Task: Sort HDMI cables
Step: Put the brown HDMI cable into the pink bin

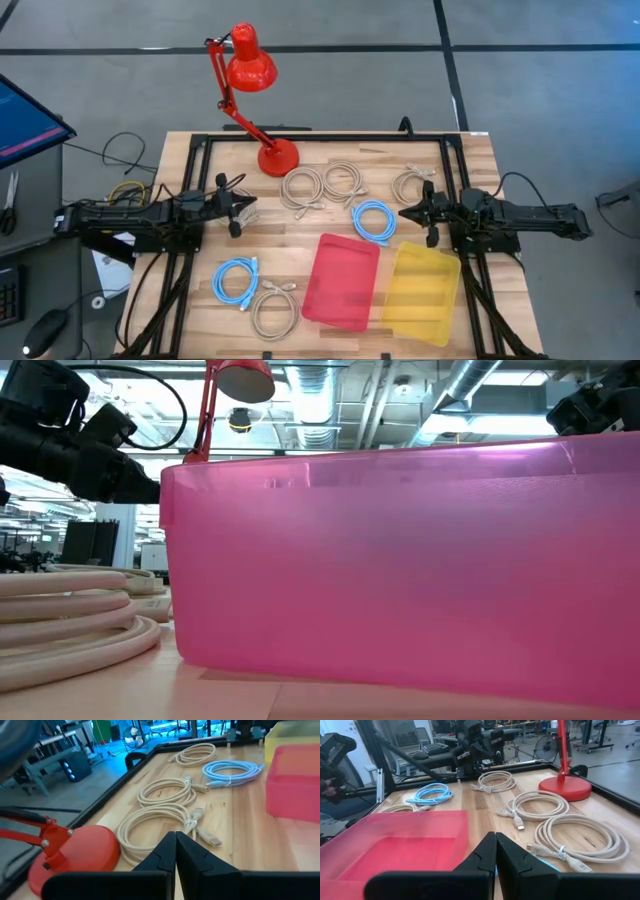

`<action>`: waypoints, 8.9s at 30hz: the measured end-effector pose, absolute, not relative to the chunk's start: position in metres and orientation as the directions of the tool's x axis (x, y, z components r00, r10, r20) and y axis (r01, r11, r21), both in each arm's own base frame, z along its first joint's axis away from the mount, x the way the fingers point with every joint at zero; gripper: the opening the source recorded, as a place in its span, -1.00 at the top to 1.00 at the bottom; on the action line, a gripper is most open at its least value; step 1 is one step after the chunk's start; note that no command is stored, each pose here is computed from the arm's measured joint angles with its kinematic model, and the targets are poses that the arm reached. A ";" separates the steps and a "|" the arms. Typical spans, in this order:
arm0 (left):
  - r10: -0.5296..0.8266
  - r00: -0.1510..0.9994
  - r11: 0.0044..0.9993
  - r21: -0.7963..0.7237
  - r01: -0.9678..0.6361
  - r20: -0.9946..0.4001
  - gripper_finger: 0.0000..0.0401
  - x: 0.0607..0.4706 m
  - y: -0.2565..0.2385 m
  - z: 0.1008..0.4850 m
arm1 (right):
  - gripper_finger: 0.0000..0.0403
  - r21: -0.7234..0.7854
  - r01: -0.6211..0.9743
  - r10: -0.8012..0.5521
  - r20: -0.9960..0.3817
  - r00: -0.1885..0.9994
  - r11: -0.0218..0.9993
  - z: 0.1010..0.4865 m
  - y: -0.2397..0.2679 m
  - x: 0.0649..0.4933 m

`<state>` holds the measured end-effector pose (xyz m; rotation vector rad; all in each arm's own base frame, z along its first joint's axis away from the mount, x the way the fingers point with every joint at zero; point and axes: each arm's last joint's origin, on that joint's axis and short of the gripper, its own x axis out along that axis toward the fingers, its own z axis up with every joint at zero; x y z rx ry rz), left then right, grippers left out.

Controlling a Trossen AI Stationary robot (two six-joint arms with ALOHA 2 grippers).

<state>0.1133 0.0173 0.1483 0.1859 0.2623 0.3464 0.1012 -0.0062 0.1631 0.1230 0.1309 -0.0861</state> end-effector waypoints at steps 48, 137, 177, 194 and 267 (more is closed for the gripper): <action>0.340 0.925 0.907 -0.201 -0.370 -0.170 0.97 0.152 0.011 0.304 | 1.00 0.187 0.738 -0.448 -0.690 0.569 0.648 0.279 -0.018 0.093; 0.205 0.975 0.948 -0.232 -0.219 -0.083 0.96 0.153 -0.077 0.350 | 0.87 -0.211 0.573 -0.103 -0.971 -0.215 0.792 0.135 -0.079 0.220; 0.205 0.976 0.945 -0.246 -0.215 -0.069 0.96 0.153 -0.077 0.351 | 0.89 0.307 0.684 -0.412 -0.613 0.674 0.661 0.337 -0.027 0.121; 0.219 0.973 0.942 -0.244 -0.230 -0.068 0.96 0.153 -0.077 0.351 | 0.89 0.315 0.519 -0.187 -0.686 0.703 0.795 0.354 0.025 0.186; 0.218 0.974 0.940 -0.256 -0.227 -0.064 0.96 0.153 -0.077 0.352 | 0.89 0.368 0.378 0.186 -0.880 0.438 0.849 0.189 0.155 0.366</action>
